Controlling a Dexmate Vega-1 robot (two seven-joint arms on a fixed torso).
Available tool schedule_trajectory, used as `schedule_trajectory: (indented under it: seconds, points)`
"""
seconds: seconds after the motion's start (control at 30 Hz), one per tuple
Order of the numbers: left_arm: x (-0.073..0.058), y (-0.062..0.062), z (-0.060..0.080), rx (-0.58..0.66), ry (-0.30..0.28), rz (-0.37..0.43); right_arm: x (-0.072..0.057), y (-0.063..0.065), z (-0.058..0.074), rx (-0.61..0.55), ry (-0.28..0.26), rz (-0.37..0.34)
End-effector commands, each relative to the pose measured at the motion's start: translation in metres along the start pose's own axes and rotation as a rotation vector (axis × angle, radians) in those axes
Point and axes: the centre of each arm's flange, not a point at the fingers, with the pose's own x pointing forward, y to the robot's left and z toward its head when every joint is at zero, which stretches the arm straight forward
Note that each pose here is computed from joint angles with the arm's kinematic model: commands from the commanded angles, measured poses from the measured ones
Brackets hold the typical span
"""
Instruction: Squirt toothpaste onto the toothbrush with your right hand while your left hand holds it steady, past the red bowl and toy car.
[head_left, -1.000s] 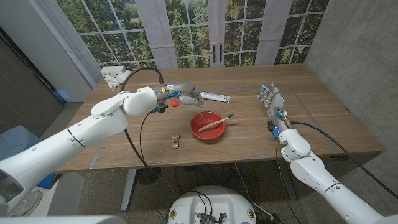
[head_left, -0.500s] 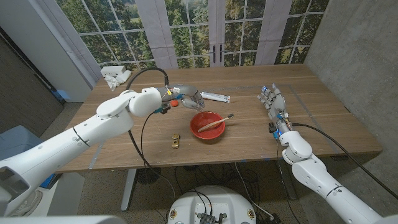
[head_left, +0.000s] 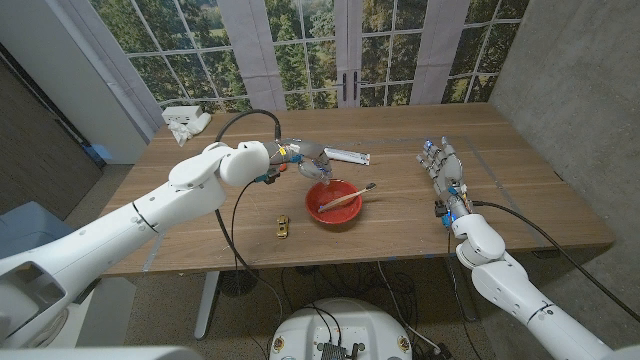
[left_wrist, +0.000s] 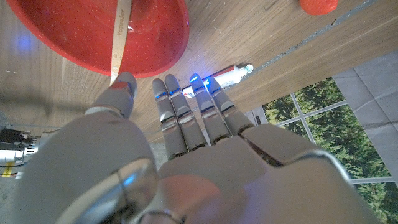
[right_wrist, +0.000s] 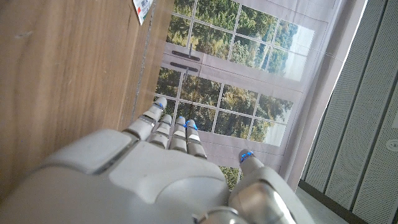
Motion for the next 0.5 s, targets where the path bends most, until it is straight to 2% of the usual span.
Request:
schedule_trajectory:
  seconds: [0.03,0.47,0.5]
  points:
    - [0.016,-0.007,0.01,0.027,-0.013,-0.059,-0.006,-0.007,-0.002,0.009,0.001,-0.013]
    - [0.031,-0.011,0.014,0.034,-0.016,-0.124,-0.011,-0.012,-0.007,0.022,-0.004,-0.024]
    - [0.033,-0.012,0.014,0.035,-0.037,-0.128,-0.011,-0.013,-0.007,0.026,-0.004,-0.028]
